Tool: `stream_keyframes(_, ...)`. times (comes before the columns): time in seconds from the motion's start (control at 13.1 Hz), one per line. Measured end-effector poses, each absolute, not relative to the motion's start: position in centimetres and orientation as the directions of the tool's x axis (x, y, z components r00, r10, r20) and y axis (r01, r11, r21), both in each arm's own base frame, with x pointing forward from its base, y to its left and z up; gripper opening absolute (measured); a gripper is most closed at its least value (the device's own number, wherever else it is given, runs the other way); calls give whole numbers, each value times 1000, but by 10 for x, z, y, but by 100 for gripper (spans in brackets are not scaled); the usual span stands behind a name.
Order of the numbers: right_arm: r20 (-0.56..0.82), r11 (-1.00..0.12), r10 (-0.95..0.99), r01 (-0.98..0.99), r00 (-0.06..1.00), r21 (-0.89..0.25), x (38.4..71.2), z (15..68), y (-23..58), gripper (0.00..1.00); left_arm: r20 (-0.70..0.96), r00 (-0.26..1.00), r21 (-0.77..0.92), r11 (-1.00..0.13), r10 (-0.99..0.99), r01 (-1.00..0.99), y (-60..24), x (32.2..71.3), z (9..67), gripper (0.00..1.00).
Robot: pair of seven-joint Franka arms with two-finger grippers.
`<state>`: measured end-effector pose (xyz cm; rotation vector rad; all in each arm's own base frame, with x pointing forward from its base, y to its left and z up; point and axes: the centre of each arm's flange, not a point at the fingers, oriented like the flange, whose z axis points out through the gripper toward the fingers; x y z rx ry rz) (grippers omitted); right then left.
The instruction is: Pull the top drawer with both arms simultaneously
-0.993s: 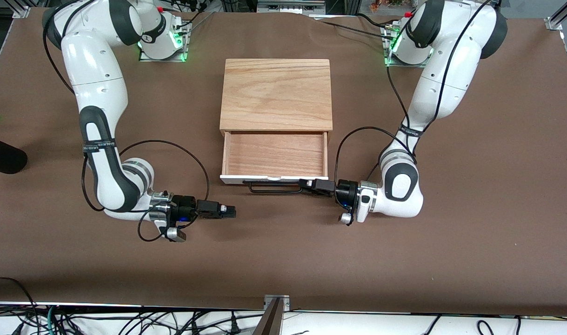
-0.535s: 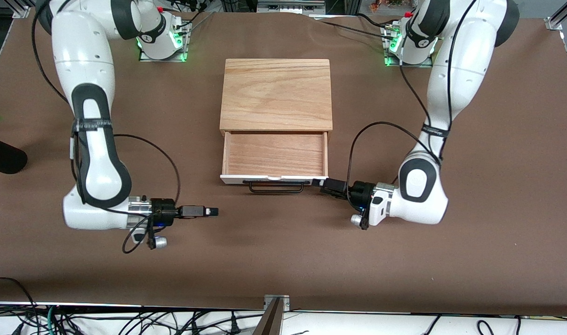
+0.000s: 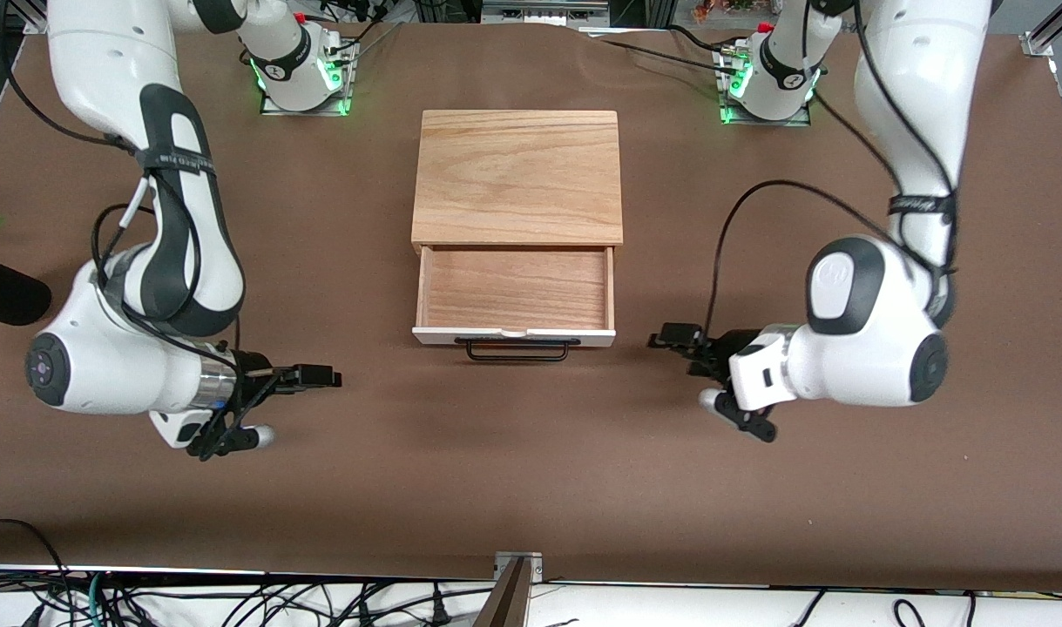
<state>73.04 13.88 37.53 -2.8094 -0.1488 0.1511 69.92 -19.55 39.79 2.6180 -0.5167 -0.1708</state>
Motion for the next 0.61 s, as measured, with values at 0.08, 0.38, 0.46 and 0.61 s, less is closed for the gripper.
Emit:
stream_keyframes(0.08,-79,-952,127,99,989,-290,728,392,135,100,-40,915,391,-849,-402,-356,-184,694,421,100)
stream_keyframes(0.38,-14,-981,155,153,988,-118,712,463,113,100,-72,903,93,-904,-423,-416,-146,670,508,100)
stream_keyframes(0.46,-6,-984,155,154,988,-88,704,479,105,100,-75,903,28,-906,-423,-422,-138,662,529,100)
stream_keyframes(0.61,16,-988,152,152,988,-7,685,514,82,100,-65,919,-36,-919,-389,-392,-122,647,564,100)
